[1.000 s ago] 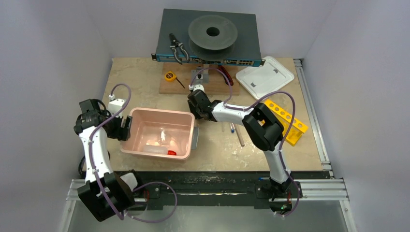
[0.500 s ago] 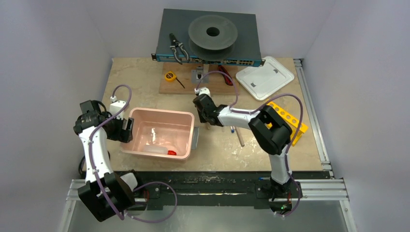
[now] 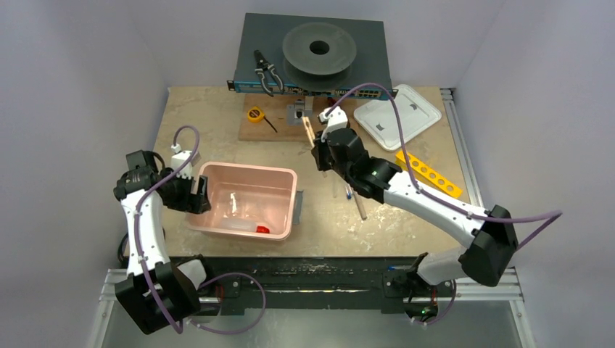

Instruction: Organize the chemistry lab equipment

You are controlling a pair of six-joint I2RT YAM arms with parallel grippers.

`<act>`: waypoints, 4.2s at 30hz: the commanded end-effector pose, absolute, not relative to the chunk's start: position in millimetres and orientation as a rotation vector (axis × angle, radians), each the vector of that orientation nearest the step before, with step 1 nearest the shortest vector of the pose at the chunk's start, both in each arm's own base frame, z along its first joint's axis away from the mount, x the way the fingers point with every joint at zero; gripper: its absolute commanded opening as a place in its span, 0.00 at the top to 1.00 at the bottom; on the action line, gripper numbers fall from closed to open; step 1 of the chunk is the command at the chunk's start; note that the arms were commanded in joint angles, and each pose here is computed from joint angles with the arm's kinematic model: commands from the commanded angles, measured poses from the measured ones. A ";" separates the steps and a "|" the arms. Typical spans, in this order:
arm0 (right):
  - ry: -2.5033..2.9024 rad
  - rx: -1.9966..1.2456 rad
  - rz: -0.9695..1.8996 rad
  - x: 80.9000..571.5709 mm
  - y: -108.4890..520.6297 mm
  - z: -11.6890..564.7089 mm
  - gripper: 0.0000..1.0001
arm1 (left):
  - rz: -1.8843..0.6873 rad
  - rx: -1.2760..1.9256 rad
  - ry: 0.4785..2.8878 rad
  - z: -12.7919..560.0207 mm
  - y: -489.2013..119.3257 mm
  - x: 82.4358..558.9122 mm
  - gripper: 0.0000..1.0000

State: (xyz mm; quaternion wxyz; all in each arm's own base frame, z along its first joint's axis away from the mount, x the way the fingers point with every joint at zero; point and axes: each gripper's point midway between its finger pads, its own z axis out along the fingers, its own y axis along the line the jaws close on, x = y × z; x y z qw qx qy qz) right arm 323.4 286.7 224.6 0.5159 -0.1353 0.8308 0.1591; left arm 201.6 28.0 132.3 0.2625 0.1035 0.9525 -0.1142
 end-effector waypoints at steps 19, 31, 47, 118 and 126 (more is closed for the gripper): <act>1.987 -1.334 0.608 199.1 410.8 151.1 0.96 | -0.429 0.350 2.471 162.4 10.5 214.7 0.06; 1.950 -1.282 0.643 204.7 421.1 170.9 0.48 | -0.359 0.330 2.482 159.9 21.3 221.0 0.06; 2.012 -0.495 0.597 309.9 293.1 238.2 0.58 | -0.459 0.363 2.473 155.2 7.9 214.6 0.13; 2.031 -0.310 0.651 256.2 298.8 286.5 1.00 | -0.643 0.543 2.404 171.6 -20.4 194.4 0.20; 2.044 -0.783 0.637 225.0 401.5 244.0 1.00 | -0.628 0.545 2.400 179.6 -20.3 192.8 0.17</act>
